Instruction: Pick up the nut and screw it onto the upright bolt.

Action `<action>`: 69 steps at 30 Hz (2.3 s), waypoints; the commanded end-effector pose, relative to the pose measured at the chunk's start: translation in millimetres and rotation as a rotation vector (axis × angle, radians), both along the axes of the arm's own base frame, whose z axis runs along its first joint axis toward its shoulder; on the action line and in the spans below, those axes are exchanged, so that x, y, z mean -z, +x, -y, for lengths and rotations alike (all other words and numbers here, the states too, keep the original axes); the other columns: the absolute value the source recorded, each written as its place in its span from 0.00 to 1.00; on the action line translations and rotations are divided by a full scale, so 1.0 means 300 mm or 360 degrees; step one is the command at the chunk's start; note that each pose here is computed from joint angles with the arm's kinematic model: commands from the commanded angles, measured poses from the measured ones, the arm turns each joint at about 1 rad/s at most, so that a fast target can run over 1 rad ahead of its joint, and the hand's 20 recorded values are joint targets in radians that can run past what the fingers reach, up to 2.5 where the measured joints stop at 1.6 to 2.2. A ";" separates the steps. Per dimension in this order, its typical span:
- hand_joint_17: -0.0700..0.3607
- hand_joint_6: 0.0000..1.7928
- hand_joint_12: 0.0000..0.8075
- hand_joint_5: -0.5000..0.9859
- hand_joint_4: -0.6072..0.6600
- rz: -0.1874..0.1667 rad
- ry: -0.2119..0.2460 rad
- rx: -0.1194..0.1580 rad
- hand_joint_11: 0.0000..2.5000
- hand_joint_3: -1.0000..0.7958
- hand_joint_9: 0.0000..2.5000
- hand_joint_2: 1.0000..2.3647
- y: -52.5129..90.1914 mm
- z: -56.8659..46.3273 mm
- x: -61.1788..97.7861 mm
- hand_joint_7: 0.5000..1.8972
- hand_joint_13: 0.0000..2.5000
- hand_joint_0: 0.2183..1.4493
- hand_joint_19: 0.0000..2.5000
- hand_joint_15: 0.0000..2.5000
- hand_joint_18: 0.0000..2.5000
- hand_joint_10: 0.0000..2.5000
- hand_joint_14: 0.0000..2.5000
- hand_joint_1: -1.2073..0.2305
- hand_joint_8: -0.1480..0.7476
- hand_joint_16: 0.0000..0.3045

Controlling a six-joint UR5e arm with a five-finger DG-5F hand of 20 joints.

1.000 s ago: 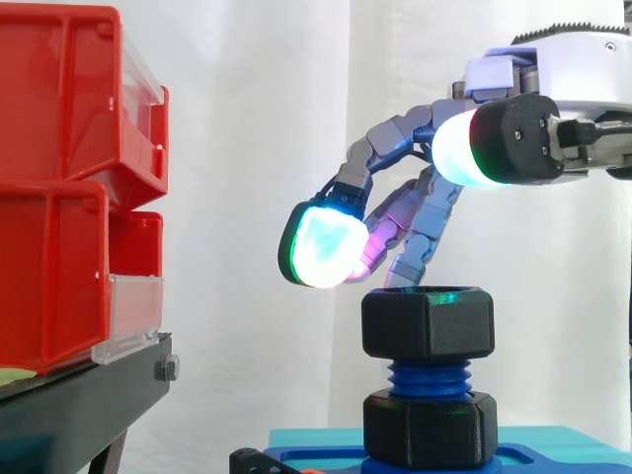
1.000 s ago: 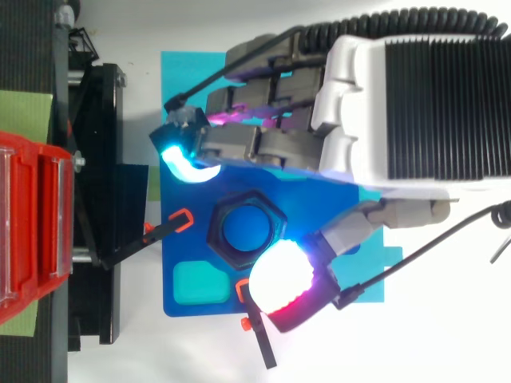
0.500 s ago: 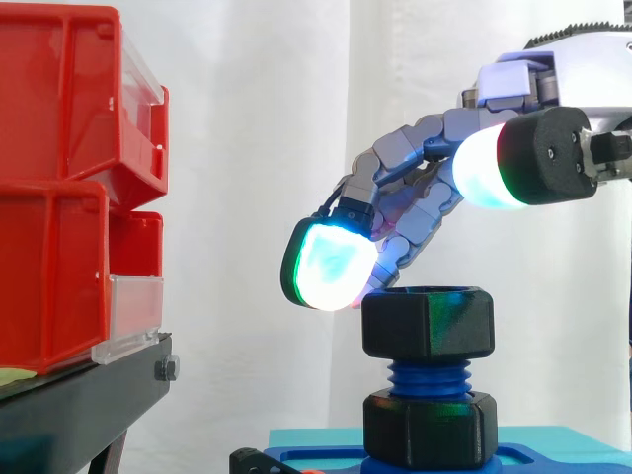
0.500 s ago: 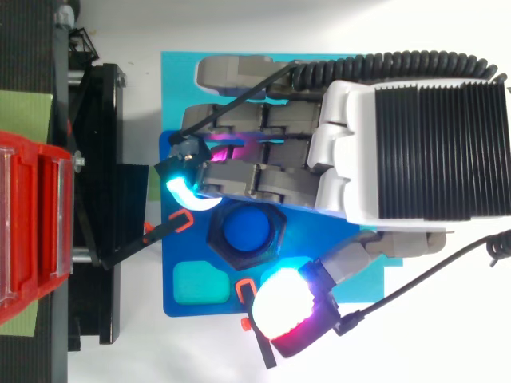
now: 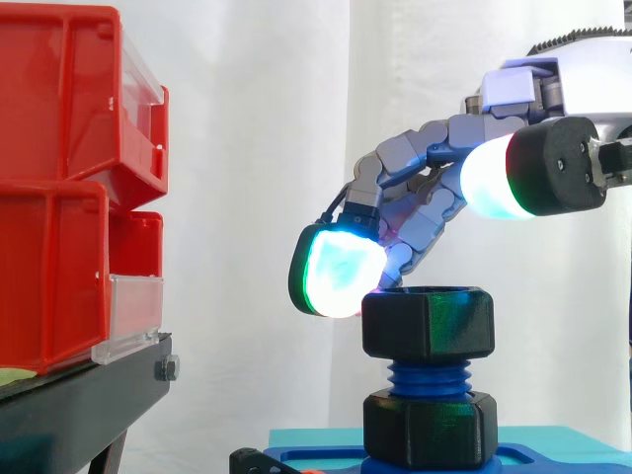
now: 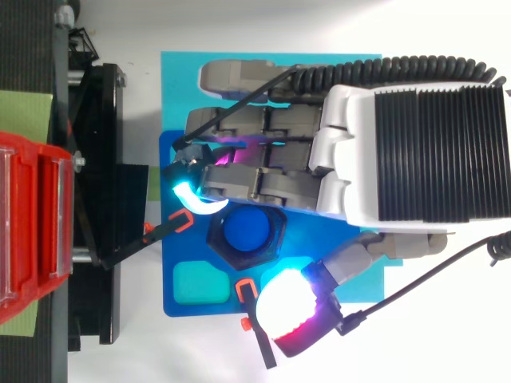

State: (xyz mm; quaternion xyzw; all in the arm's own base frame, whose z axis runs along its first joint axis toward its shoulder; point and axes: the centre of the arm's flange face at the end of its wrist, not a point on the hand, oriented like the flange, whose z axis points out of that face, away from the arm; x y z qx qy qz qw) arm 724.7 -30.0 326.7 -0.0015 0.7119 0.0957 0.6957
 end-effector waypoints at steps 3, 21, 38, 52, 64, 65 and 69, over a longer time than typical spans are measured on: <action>0.31 0.28 0.31 0.31 0.67 -0.0005 -0.0002 -0.0004 0.00 0.28 0.22 0.00 -0.002 -0.001 0.000 0.43 0.17 0.22 0.00 0.00 0.01 0.00 0.00 0.70 0.39 0.10; 0.28 0.33 0.23 0.35 0.57 -0.0034 -0.0008 0.0043 0.00 0.28 0.35 0.00 -0.012 0.074 0.006 0.71 0.28 0.24 0.00 0.00 0.15 0.00 0.00 0.67 0.42 0.07; 0.26 0.28 0.18 0.34 0.63 -0.0073 -0.0011 0.0060 0.00 0.28 0.47 0.00 -0.029 0.154 0.014 0.66 0.36 0.25 0.07 0.00 0.25 0.00 0.00 0.66 0.43 0.06; 0.29 0.28 0.24 0.25 0.61 0.0014 -0.0078 0.0054 0.00 0.28 0.34 0.00 -0.014 0.212 -0.037 0.15 0.27 0.23 0.04 0.00 0.16 0.00 0.00 0.68 0.40 0.08; 0.29 0.28 0.28 0.27 0.63 0.0062 -0.0098 0.0014 0.00 0.28 0.30 0.00 0.008 0.116 -0.043 0.18 0.21 0.23 0.00 0.00 0.07 0.00 0.00 0.70 0.39 0.08; 0.30 0.28 0.28 0.27 0.62 0.0063 -0.0098 0.0004 0.00 0.28 0.29 0.00 0.009 0.095 -0.046 0.18 0.20 0.23 0.00 0.00 0.05 0.00 0.00 0.71 0.39 0.08; 0.30 0.28 0.29 0.27 0.63 0.0065 -0.0092 -0.0018 0.00 0.28 0.28 0.00 0.013 0.045 -0.047 0.19 0.19 0.23 0.00 0.00 0.04 0.00 0.00 0.71 0.39 0.08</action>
